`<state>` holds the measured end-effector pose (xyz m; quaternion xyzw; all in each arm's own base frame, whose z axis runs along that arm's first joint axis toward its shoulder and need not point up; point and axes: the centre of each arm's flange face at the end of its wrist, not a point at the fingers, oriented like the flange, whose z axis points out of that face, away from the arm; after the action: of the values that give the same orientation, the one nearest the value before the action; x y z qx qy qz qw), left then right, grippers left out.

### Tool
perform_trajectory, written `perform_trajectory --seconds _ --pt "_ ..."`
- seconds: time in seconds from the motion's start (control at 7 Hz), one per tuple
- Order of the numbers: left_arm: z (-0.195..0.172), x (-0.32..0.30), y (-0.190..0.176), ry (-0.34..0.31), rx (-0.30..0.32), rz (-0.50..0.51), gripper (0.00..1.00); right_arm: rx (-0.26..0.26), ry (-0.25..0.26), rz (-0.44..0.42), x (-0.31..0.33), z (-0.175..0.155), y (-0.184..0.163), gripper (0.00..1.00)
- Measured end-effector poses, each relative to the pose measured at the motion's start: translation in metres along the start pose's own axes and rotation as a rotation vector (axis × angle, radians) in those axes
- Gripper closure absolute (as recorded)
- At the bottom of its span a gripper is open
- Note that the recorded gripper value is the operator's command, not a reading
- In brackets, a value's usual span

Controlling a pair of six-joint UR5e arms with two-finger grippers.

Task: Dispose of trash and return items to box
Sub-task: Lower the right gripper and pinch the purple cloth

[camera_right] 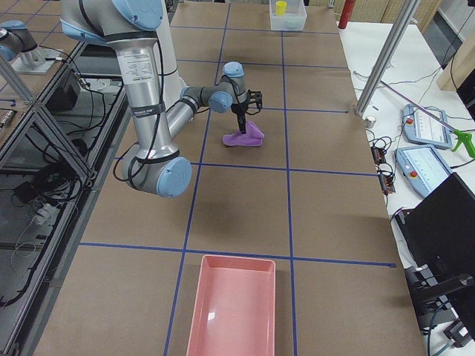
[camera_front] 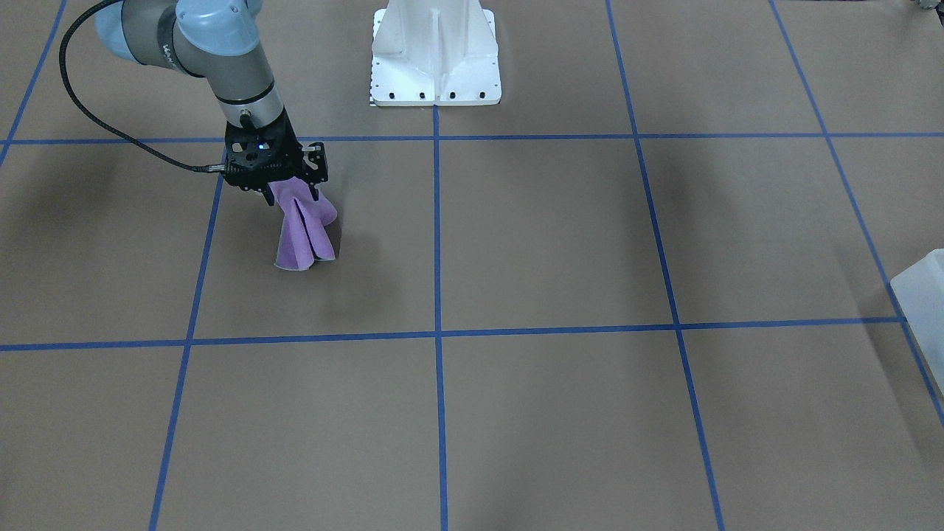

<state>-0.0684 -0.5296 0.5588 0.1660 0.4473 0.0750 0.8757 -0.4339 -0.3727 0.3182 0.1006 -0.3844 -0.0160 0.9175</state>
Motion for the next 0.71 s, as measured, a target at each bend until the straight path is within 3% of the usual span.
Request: perform_trajectory --seconds 0.14,0.71 --pt "0.000 0.001 0.000 -0.001 0.001 0.001 0.01 0.018 -0.009 -0.003 -0.006 -0.005 -0.006 1.00" --pt "0.000 0.001 0.001 -0.001 0.001 0.002 0.01 0.048 -0.024 0.004 -0.009 -0.019 -0.019 1.00"
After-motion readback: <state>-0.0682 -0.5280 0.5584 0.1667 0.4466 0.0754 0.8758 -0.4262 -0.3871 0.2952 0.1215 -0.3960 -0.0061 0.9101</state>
